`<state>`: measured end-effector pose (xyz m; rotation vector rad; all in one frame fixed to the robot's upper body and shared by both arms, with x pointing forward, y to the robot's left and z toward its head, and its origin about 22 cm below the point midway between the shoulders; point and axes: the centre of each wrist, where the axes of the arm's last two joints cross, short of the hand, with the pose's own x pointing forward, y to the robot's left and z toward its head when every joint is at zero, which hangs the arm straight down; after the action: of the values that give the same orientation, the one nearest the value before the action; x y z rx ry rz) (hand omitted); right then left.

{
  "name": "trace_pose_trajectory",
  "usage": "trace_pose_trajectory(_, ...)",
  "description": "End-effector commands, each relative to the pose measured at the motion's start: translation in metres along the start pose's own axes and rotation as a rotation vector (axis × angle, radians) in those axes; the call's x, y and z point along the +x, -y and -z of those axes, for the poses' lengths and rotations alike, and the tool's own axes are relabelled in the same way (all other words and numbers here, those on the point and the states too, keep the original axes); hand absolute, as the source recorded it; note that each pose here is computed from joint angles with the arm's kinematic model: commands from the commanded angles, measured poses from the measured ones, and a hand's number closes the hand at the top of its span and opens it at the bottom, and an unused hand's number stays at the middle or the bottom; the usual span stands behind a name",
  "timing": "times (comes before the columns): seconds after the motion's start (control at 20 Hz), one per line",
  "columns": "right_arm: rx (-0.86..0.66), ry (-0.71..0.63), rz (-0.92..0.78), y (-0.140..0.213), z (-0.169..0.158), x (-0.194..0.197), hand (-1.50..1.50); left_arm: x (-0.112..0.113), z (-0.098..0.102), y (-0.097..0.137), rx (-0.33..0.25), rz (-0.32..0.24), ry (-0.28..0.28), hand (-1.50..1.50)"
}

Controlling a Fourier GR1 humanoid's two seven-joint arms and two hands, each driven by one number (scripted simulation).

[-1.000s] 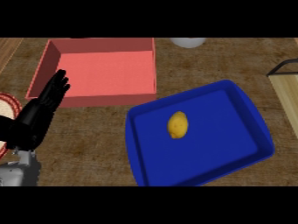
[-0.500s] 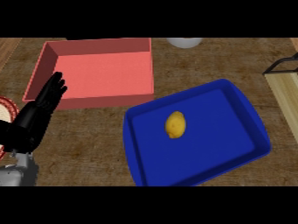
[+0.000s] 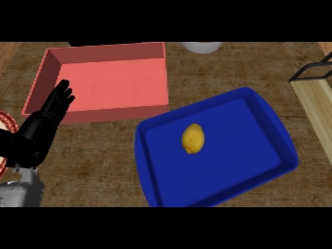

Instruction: Pick the croissant from the tray and place it in the tiered shelf

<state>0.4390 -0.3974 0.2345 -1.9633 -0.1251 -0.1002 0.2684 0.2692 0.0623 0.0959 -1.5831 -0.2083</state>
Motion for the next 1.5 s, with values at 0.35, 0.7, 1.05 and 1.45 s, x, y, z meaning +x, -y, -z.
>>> trace_pose_trajectory(0.35,0.124,-0.294,-0.427,0.006,0.003,0.002,-1.50,0.003,-0.004,0.010,0.014,0.007,0.000,0.00)
trace_pose_trajectory(0.7,-0.055,-0.294,-0.106,0.050,0.005,0.007,-1.50,-0.005,-0.006,0.003,0.010,0.003,-0.009,0.00)
trace_pose_trajectory(1.05,-0.229,-0.407,0.154,0.149,0.008,0.006,-1.50,-0.003,-0.007,0.006,-0.020,0.016,-0.010,0.00)
trace_pose_trajectory(1.45,-0.338,-0.618,0.568,0.239,-0.002,-0.031,-1.50,-0.003,-0.009,-0.006,0.015,0.010,-0.012,0.00)
